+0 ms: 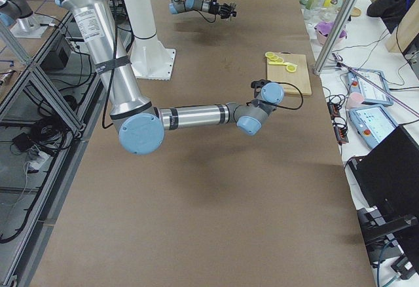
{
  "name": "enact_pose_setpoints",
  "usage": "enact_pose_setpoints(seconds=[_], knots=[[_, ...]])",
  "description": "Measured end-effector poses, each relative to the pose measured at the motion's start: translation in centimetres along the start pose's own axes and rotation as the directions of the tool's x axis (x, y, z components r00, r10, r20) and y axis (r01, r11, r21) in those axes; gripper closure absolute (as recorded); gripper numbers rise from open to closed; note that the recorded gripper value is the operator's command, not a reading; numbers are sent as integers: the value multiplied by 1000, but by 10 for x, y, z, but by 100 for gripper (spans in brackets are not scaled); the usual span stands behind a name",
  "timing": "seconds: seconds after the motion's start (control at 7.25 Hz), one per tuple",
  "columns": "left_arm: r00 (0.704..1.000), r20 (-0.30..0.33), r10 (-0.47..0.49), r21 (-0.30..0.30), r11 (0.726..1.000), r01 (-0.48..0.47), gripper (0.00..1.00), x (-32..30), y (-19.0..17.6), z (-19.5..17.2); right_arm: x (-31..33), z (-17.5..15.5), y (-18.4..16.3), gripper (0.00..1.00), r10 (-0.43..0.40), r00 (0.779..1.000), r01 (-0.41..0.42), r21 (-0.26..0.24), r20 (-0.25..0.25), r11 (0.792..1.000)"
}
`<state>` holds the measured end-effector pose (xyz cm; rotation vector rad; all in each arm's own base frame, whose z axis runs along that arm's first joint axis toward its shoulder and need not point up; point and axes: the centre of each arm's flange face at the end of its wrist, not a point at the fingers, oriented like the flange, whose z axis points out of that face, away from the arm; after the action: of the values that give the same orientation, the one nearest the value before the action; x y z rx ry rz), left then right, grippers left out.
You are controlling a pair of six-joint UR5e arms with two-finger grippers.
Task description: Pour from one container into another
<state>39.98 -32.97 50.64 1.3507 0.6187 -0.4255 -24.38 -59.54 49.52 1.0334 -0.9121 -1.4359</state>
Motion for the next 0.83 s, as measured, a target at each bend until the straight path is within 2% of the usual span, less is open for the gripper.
enact_pose_setpoints(seconds=[0.41, 0.83], knots=[[999, 26, -26, 9, 1000, 25, 100, -22, 12, -6, -21, 30, 7, 100, 19, 998, -16, 54, -52, 998], [998, 40, -41, 12, 999, 41, 100, -28, 13, -14, -37, 44, 32, 100, 29, 997, -20, 107, -76, 994]])
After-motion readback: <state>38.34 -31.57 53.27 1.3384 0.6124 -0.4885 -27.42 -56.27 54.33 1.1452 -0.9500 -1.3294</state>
